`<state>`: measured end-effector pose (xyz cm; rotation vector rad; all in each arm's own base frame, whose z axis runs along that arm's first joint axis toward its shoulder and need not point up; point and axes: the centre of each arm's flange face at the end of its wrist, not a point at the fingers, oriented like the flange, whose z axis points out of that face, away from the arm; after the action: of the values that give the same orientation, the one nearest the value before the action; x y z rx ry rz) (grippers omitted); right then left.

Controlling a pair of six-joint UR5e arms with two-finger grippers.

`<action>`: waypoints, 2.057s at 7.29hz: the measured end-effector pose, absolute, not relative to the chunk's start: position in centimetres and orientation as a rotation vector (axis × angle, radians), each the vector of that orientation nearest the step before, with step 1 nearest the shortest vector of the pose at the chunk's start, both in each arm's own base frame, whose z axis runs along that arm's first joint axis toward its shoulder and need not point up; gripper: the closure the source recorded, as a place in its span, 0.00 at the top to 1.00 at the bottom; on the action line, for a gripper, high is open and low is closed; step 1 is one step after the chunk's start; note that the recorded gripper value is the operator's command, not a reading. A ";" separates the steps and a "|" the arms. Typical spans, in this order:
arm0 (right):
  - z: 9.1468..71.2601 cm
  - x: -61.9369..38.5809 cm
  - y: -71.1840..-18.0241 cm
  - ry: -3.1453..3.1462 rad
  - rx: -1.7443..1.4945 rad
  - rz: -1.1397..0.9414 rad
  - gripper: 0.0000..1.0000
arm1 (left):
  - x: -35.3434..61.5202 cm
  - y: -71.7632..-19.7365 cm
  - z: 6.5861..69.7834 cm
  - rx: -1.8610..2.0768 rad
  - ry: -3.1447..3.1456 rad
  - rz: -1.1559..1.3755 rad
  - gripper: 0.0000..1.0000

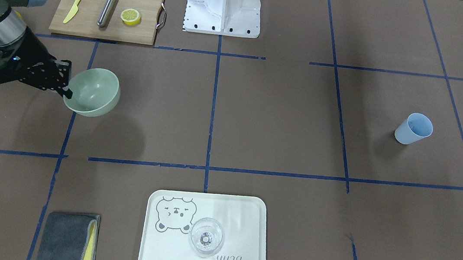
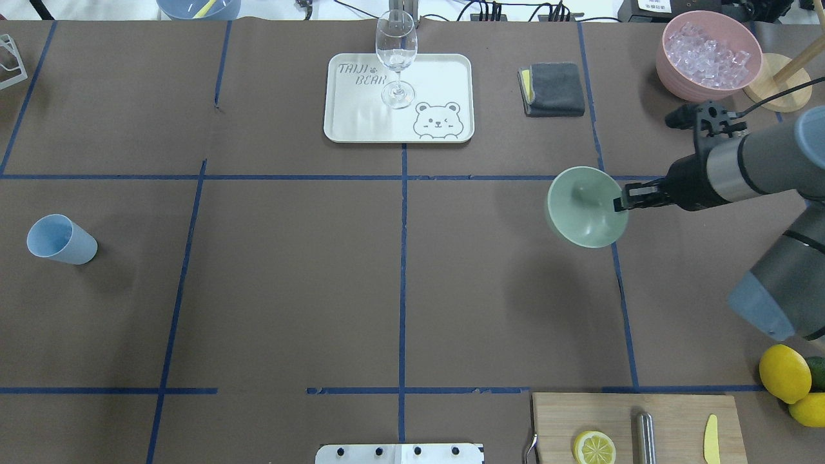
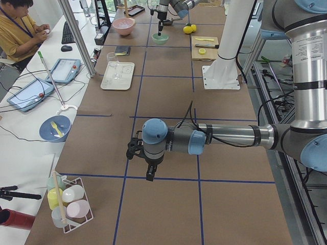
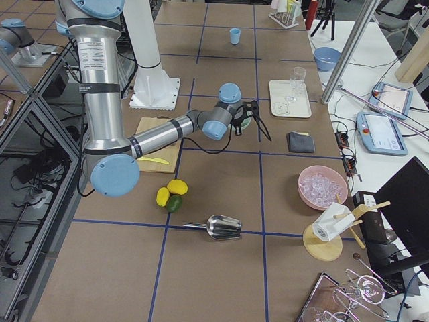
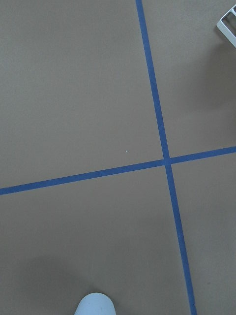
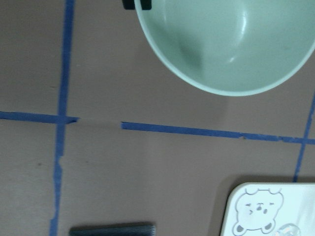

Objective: Pour ice into bowl

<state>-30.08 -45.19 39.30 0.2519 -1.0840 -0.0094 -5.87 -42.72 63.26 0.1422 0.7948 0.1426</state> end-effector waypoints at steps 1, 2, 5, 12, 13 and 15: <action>36.2 -33.5 -45.0 -1.099 0.247 0.022 0.00 | -5.9 -42.7 63.2 0.143 0.795 0.143 1.00; 32.6 -36.9 -45.1 -1.085 0.236 0.051 0.00 | -5.9 -42.8 63.2 0.144 0.795 0.143 1.00; 23.0 -47.1 -43.9 -1.017 0.210 0.094 0.00 | -5.9 -42.8 63.1 0.146 0.795 0.144 1.00; 9.8 -68.7 -43.7 -0.928 0.121 0.090 0.00 | -5.9 -42.9 63.1 0.160 0.795 0.150 1.00; 10.0 -69.6 -43.1 -0.922 0.116 0.082 0.83 | -5.9 -42.9 63.2 0.159 0.795 0.150 1.00; 10.2 -69.9 -43.1 -0.916 0.130 0.086 1.00 | -5.9 -42.9 63.1 0.160 0.795 0.150 1.00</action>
<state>-69.90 -43.07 10.23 0.1298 -0.9157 0.0860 -5.86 -42.91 63.14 0.1602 0.7952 0.1501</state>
